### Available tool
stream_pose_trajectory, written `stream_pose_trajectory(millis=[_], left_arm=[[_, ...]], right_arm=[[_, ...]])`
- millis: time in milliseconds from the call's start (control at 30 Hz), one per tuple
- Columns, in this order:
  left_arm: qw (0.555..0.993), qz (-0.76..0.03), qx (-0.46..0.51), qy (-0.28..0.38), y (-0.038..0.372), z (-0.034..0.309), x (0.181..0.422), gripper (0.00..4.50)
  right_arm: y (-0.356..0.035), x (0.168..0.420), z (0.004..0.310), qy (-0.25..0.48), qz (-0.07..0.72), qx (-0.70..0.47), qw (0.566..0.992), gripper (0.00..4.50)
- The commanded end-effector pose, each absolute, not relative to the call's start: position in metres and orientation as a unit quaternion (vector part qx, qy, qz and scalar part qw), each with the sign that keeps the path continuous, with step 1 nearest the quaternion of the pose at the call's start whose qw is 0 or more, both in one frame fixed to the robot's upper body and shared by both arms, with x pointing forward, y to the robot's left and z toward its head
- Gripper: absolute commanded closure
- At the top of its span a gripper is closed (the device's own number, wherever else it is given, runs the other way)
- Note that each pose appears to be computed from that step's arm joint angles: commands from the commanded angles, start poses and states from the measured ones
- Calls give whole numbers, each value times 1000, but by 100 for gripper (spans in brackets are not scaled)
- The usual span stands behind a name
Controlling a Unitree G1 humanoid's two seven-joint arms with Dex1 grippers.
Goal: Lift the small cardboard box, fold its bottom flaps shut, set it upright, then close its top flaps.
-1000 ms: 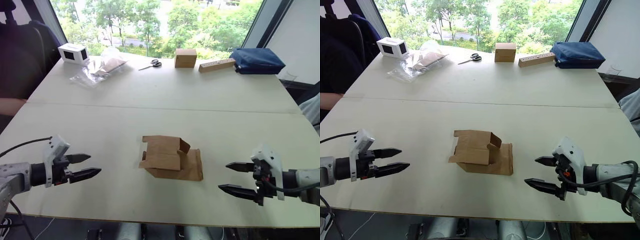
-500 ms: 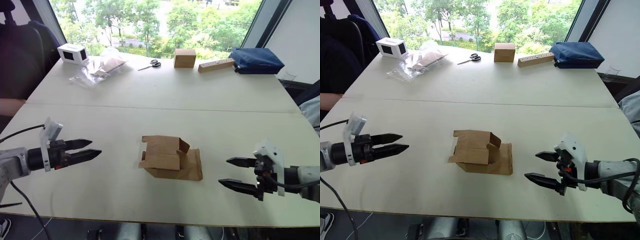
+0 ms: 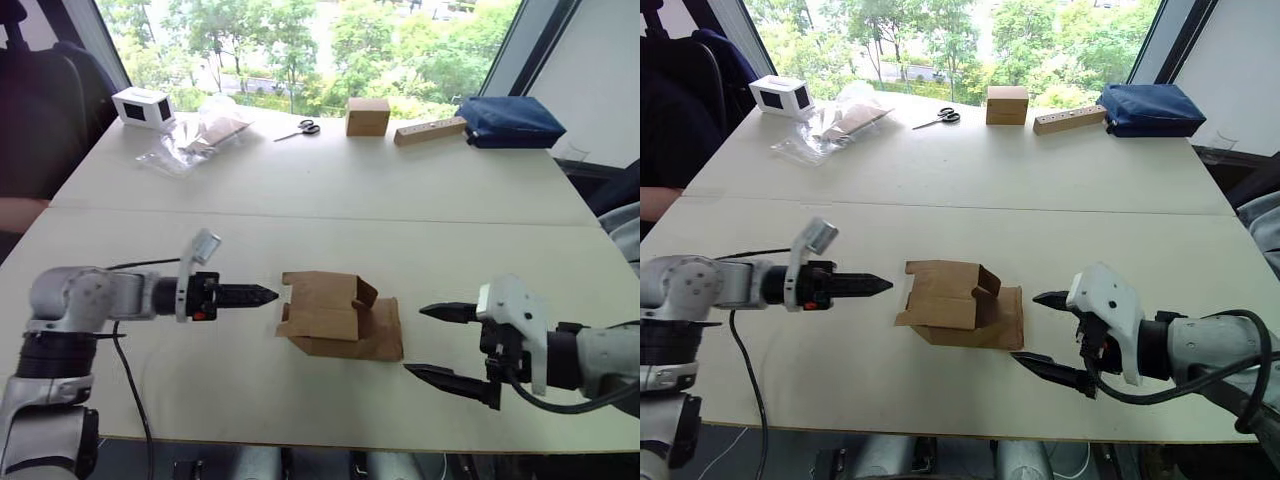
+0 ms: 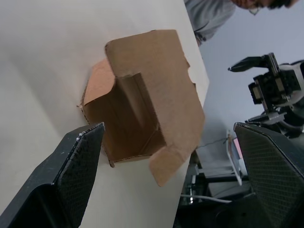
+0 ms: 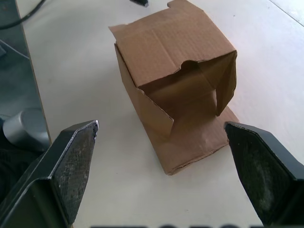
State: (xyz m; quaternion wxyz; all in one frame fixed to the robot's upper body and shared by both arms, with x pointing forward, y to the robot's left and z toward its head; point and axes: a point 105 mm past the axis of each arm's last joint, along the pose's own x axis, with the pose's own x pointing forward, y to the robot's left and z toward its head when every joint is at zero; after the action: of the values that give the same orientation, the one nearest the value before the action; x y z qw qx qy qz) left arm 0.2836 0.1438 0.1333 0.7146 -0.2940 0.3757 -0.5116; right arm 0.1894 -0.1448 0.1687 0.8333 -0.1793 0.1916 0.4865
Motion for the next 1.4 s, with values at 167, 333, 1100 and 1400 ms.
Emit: stream_pose_trajectory(millis=[167,333,1100,1400], left_arm=[[700,-519,-297,391,136,125,284,1],[679,-539,-311,389,117,122,285,1],[659,-579,-303,372,72,127,295,95],[654,-588,-295,373,69,131,289,432]], right_arm=[[-139,185,172,178,481,-199,835,4],[-135,187,176,172,479,-202,837,4],[-135,191,171,174,461,-195,848,0],[-137,194,170,173,453,-193,853,0]])
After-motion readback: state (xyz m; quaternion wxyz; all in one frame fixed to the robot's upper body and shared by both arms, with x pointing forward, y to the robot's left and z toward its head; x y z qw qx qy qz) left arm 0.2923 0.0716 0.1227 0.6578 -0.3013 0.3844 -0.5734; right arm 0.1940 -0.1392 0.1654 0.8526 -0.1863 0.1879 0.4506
